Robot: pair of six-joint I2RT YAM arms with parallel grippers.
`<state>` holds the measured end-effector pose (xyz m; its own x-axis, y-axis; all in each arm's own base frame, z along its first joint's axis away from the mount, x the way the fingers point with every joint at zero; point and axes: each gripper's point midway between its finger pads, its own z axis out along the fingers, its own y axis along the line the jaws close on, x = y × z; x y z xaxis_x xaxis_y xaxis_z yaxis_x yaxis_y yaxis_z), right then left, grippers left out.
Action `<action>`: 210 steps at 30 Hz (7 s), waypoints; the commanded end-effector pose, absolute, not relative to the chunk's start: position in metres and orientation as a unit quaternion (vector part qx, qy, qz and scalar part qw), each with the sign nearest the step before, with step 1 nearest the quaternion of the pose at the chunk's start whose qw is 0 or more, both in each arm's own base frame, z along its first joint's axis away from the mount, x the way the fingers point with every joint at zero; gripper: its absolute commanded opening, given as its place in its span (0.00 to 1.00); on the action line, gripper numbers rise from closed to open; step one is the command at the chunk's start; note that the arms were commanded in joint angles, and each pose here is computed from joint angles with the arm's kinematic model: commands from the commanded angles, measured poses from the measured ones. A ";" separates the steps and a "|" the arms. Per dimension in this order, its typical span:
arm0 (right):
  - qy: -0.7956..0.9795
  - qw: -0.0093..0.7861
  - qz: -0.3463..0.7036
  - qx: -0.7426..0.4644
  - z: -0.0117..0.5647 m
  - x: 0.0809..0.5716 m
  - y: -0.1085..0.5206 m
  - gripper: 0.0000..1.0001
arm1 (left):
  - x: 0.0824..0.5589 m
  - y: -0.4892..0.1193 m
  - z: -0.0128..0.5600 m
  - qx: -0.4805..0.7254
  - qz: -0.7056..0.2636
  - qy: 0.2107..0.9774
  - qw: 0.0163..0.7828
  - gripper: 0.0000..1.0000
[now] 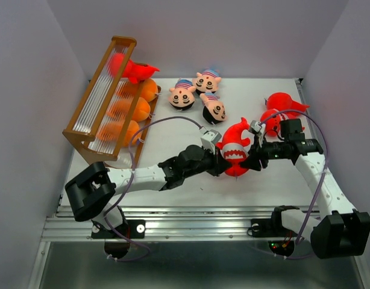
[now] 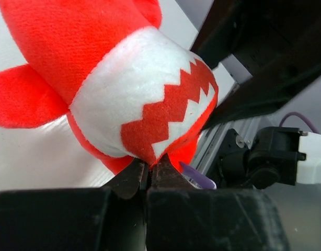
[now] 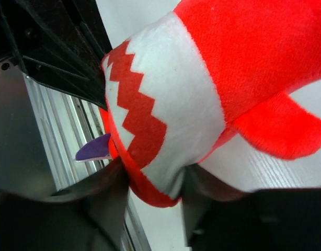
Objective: Place and organize the stuffed toys onto the shelf
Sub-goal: Pass the stuffed toy from the right arm to the left, then pass the stuffed toy from the left arm to the right, then pass the stuffed toy from the right arm to the left, then pass the stuffed toy from the left arm to the right, then pass the stuffed toy from the right arm to the left
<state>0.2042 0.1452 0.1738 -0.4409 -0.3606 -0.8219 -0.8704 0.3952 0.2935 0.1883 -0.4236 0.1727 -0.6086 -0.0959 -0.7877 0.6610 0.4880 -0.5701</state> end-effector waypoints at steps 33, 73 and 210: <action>0.431 0.466 0.276 -0.722 0.236 0.185 0.187 1.00 | 0.116 -0.333 0.239 0.415 -0.603 0.659 0.173 0.00; 0.614 0.288 0.495 -0.544 0.196 0.125 0.210 0.01 | 0.179 -0.256 0.342 0.336 -0.393 0.602 0.608 0.94; 0.804 0.208 0.431 -0.353 0.221 0.276 0.260 0.01 | 0.142 -0.389 0.265 0.662 -0.161 0.389 0.620 0.98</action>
